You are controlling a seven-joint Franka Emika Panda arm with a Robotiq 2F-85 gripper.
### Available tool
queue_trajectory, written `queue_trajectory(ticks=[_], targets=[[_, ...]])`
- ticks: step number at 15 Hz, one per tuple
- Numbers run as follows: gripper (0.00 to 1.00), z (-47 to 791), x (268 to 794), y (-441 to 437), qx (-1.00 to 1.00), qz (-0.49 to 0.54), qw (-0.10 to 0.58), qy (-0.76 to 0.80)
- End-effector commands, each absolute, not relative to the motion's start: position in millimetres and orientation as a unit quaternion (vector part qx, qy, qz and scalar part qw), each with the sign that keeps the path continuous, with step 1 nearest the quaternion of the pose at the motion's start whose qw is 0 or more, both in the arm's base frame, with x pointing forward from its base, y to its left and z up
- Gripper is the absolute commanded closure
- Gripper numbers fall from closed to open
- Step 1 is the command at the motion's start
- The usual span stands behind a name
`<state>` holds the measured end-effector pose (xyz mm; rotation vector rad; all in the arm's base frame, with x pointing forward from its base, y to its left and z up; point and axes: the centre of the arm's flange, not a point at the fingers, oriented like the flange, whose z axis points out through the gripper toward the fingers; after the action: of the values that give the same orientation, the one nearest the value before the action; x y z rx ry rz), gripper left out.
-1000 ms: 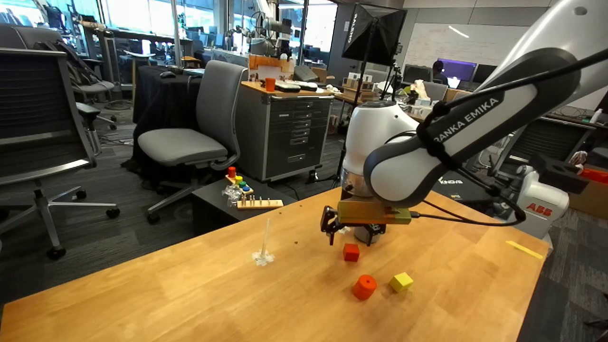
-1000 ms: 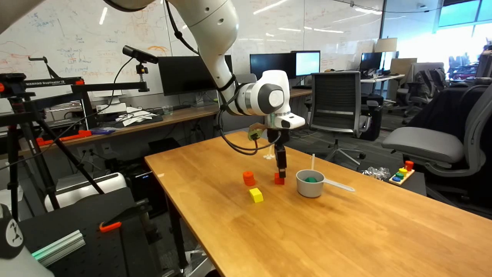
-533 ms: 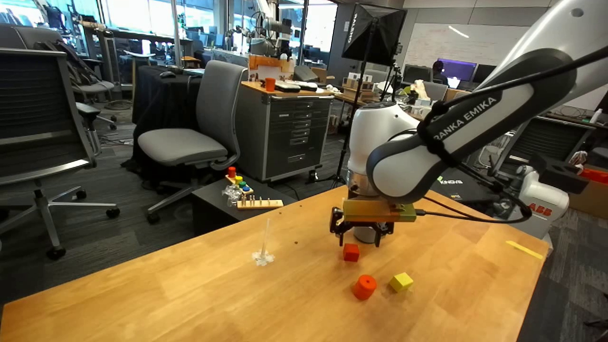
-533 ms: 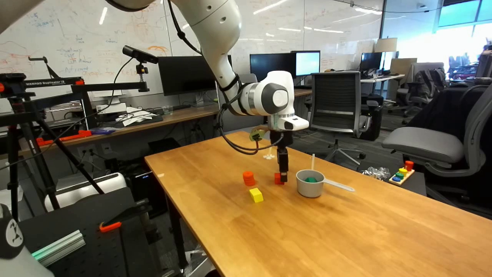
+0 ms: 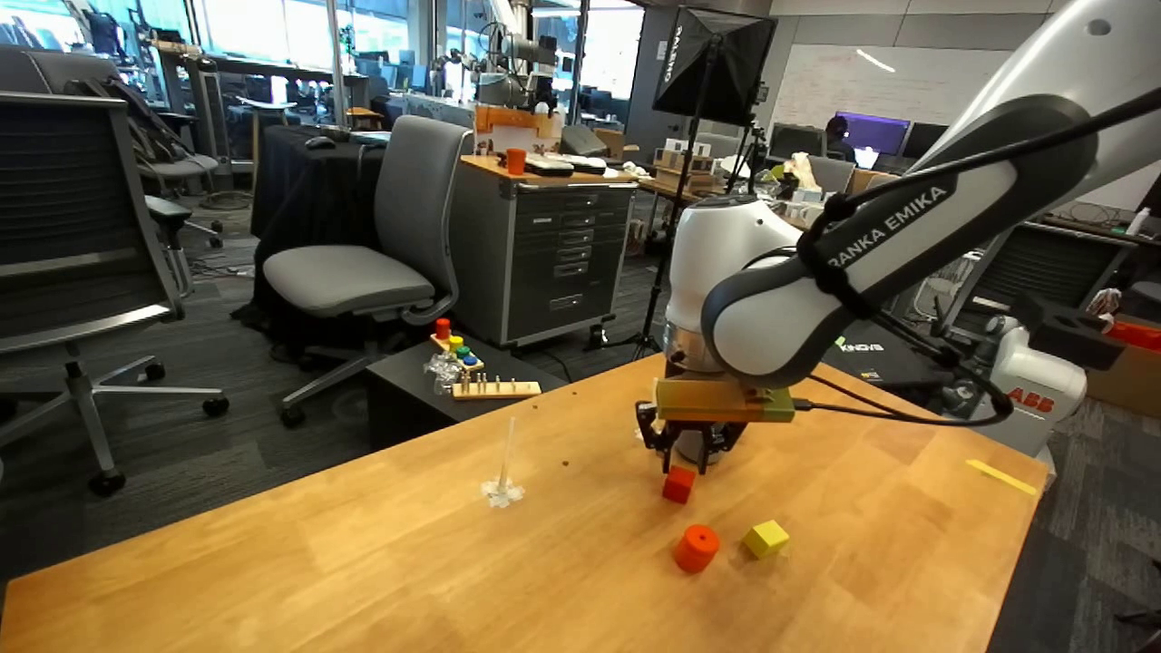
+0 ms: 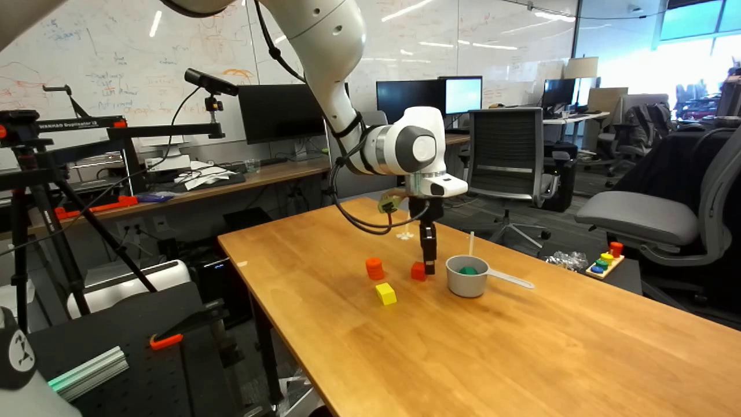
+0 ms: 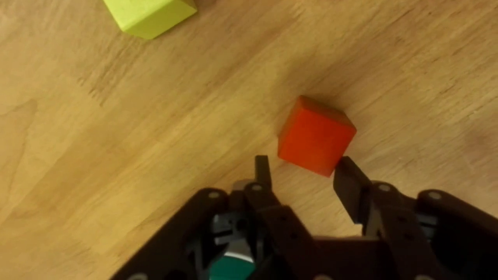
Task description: Put all the blocks in the gray pot one at a time except the orange cylindrical block
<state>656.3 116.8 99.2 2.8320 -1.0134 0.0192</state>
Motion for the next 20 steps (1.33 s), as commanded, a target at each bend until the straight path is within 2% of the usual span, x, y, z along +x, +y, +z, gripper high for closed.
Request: queue_trajectory(ticks=[1,2,3,4,8,14,20], targets=[[0.47,100,660,110,0.939,0.008,0.041,-0.340],[0.37,100,659,109,0.938,0.008,0.039,-0.343],[0.37,99,659,107,0.937,0.006,0.038,-0.347],[0.31,99,658,105,0.936,0.005,0.036,-0.350],[0.01,103,656,111,0.931,0.014,0.031,-0.363],[0.00,101,660,152,0.915,0.055,0.005,-0.399],[0.00,100,639,193,0.891,0.040,0.006,-0.452]])
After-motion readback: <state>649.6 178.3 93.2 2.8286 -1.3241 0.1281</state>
